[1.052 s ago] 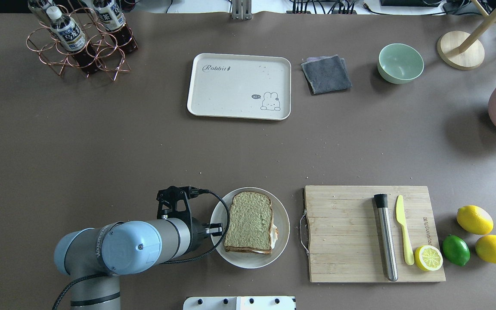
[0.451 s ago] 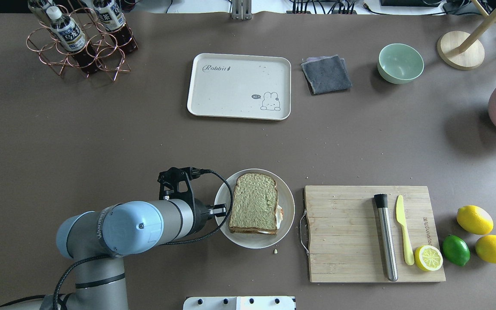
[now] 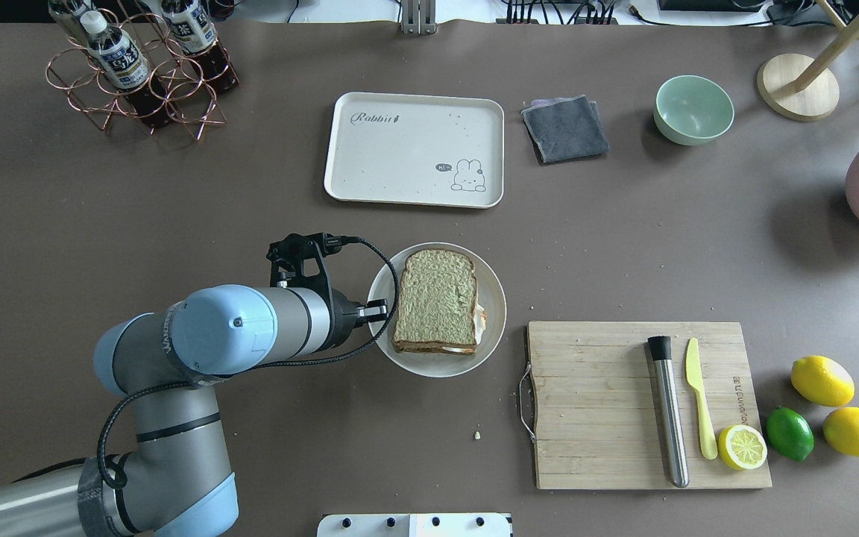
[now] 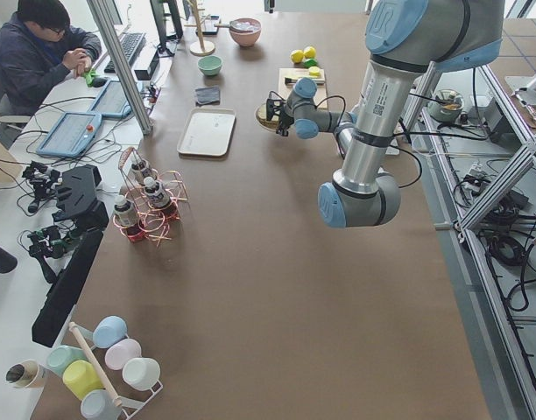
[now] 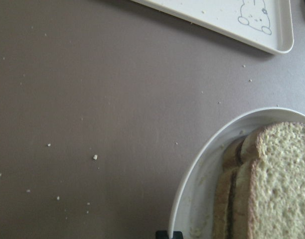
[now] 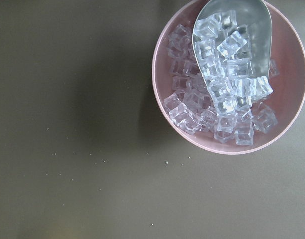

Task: Make sandwich and place on tray
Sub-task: 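Slide the plate with the sandwich toward the white tray with the left gripper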

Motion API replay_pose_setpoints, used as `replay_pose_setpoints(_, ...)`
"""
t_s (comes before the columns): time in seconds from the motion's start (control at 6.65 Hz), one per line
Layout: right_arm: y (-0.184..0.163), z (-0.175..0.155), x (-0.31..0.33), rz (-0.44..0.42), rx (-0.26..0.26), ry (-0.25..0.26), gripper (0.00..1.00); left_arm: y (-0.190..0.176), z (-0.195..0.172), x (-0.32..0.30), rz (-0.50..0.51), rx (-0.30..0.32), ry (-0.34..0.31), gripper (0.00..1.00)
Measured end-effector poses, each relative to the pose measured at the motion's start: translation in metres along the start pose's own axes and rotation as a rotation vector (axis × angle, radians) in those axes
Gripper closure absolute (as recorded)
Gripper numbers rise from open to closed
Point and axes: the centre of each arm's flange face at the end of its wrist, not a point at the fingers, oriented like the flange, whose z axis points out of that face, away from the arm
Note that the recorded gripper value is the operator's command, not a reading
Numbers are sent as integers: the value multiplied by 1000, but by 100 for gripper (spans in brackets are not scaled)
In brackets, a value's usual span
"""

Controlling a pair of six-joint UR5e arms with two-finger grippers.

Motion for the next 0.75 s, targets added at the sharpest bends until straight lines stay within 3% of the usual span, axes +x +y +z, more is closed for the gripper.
replay_pose_setpoints(0.3,10,16,23,28,-36,7,0,-59,14,-2,6,14,-21,100)
replay_pose_setpoints(0.75,21,33,46,70,-73,13,0,-177,43,-5,6,32,-47,100)
